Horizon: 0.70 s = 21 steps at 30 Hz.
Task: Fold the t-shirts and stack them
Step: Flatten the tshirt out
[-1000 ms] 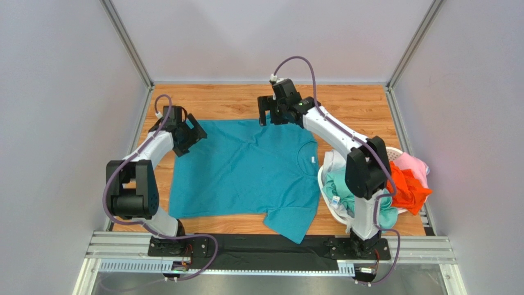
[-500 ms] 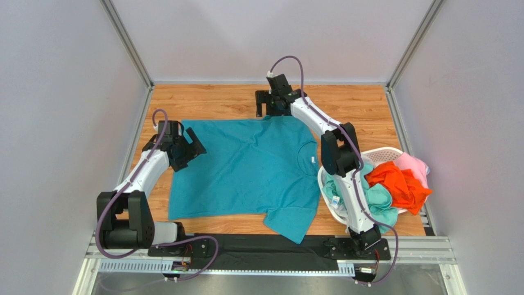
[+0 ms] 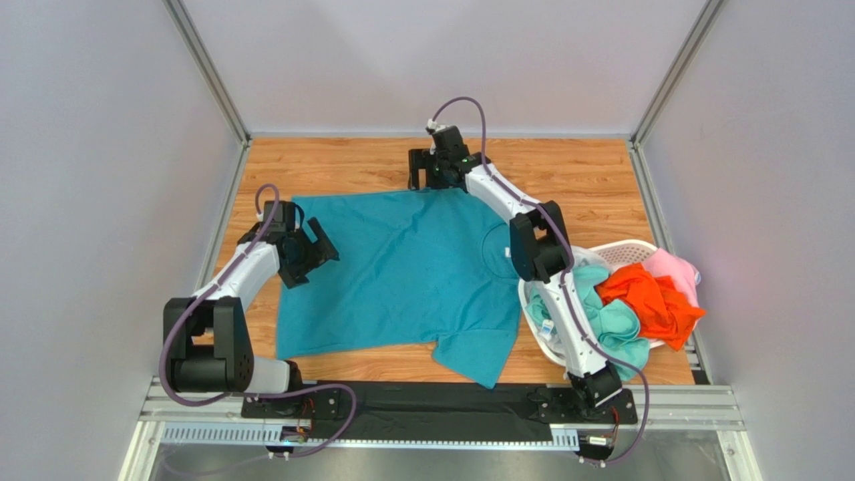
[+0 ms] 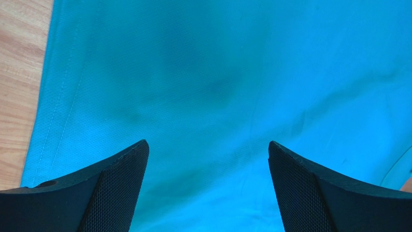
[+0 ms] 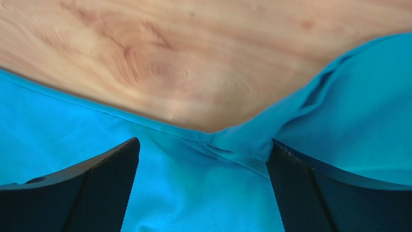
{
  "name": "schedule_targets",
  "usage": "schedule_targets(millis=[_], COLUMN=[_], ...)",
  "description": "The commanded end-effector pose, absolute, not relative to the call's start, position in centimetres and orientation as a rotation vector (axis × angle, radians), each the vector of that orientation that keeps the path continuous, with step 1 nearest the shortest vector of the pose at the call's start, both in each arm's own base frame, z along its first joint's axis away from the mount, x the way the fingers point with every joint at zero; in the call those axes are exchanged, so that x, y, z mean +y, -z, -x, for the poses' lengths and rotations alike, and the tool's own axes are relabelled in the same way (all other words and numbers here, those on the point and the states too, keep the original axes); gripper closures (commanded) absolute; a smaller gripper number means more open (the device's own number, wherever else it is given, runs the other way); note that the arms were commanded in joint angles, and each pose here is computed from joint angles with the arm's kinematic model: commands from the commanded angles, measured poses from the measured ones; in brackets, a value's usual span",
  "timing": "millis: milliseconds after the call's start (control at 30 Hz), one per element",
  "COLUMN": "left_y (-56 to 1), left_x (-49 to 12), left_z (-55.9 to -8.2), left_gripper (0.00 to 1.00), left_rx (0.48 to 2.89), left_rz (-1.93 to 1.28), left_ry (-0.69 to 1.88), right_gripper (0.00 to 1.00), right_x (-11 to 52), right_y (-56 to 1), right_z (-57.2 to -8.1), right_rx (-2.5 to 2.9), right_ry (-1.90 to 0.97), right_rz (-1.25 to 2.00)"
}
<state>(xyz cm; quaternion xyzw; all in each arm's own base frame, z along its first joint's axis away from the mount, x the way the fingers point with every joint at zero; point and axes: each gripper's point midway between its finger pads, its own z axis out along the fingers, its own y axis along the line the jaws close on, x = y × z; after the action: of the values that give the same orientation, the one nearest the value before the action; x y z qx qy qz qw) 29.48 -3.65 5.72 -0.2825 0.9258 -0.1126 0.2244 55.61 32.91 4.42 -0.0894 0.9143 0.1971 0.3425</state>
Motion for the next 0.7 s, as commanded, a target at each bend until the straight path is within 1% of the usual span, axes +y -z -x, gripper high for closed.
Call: schedule_targets(millis=[0, 133, 333, 467, 500, 567, 667], left_y=[-5.3, -5.3, -5.3, -5.1, -5.1, -5.1, -5.0], left_x=[-3.9, -3.9, -3.6, -3.6, -3.6, -3.5, -3.1], left_z=[-29.4, -29.1, -28.7, -28.3, -28.2, -28.1, -28.0], left_gripper=[0.0, 0.0, 0.0, 0.0, 0.0, 0.0, 0.0], left_rx=[2.577, 2.58, 2.581, 2.587, 2.589, 2.588, 2.59], left_rz=[0.75, 0.749, 0.757, 0.764, 0.762, 0.764, 0.767], left_ry=[0.316, 0.318, 0.294, 0.291, 0.286, 0.277, 0.248], right_gripper=[0.0, 0.0, 0.0, 0.0, 0.0, 0.0, 0.0], right_x=[35.0, 36.3, 37.2, 38.3, 38.6, 39.7, 40.3], right_y=[-7.3, -9.7, -13.3, -14.1, -13.1, -12.9, -10.6], right_z=[-59.4, -61.5, -62.6, -63.1, -63.1, -62.8, -62.5], right_rx=[2.19, 2.058, 1.941, 1.884, 1.895, 1.894, 1.929], right_ry=[-0.584, -0.643, -0.703, -0.774, -0.79, -0.835, -0.838], right_rz=[0.222, 0.196, 0.172, 0.141, 0.134, 0.123, 0.105])
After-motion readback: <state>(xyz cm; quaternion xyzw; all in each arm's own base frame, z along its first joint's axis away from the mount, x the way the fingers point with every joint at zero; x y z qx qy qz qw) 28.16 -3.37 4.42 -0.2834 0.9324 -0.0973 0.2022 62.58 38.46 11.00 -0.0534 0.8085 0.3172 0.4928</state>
